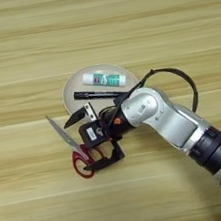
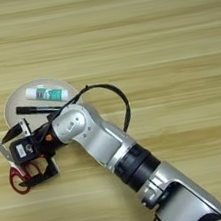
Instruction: Move the objects on the table
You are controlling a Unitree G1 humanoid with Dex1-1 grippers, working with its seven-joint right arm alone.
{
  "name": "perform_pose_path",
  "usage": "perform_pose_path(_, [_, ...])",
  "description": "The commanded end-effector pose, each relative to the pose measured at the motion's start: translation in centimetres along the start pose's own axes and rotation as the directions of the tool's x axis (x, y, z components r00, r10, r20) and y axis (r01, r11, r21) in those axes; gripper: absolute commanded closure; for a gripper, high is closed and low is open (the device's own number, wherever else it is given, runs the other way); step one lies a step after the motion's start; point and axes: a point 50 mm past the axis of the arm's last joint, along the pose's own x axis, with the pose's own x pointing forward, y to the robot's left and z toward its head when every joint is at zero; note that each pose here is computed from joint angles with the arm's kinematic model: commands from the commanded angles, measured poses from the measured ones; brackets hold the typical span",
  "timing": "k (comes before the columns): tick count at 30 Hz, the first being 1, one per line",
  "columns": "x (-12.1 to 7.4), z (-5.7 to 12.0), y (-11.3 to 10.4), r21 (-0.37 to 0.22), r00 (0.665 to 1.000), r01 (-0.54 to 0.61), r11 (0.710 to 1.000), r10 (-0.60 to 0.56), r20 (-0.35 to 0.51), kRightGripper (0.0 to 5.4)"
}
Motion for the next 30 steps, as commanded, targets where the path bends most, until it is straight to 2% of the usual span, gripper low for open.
perform_pose_path(1, [-1.0,1.3,-2.0,-0.103,0.998,0.061,0.993,-0.062,-0.004,0.05])
perform_pose_path(7, [-1.0,1.3,-2.0,-0.156,0.998,0.026,0.987,-0.034,-0.048,0.05])
perform_pose_path(15, [-2.1,1.1,-2.8,-0.223,0.994,0.02,0.975,-0.043,-0.103,0.05])
perform_pose_path(23, [-2.7,0.8,-2.7,-0.215,0.993,0.015,0.976,-0.039,-0.109,0.05])
perform_pose_path(30, [-3.3,-0.2,-2.1,-0.175,0.992,0.002,0.985,-0.024,-0.122,0.05])
